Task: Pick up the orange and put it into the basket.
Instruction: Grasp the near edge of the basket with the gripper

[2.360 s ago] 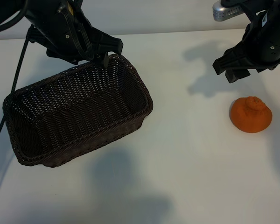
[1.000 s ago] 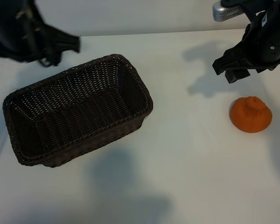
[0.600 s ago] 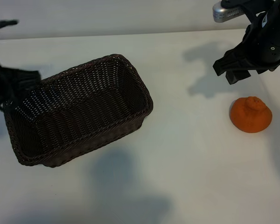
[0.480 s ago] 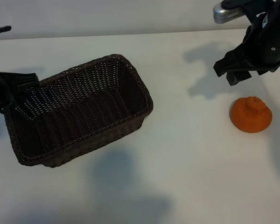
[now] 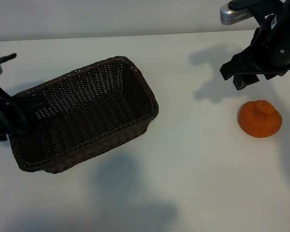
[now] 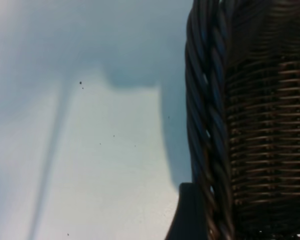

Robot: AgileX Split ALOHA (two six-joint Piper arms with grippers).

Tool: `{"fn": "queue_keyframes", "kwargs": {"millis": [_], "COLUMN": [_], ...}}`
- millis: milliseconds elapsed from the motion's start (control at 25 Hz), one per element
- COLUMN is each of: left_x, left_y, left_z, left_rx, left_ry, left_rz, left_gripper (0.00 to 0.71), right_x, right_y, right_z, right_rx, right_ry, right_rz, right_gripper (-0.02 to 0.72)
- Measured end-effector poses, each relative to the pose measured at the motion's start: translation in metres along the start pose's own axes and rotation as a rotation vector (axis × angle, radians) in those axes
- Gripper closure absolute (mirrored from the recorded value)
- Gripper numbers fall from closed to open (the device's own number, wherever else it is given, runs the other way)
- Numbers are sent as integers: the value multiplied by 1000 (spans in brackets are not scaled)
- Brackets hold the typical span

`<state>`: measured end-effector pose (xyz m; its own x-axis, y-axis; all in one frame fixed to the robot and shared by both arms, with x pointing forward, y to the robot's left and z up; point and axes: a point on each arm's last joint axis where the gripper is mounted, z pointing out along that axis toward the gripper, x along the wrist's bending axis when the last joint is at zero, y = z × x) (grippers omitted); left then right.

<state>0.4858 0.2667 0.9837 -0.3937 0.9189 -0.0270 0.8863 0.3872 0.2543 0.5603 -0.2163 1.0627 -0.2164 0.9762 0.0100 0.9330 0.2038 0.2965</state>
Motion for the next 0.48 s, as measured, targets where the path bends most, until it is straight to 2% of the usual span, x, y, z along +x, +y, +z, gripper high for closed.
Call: {"fn": "queue_keyframes", "kwargs": {"millis": [480], "left_x": [-1], "left_y": [-1], "left_z": [7], "left_rx": [31], "left_ry": [14], "left_rz": [4], "left_gripper": [120], "right_x": [0], "right_y": [-1], "right_z": [0], "right_rx": [15], "right_ry": [0], "right_rz": [0], "right_gripper": [131]}}
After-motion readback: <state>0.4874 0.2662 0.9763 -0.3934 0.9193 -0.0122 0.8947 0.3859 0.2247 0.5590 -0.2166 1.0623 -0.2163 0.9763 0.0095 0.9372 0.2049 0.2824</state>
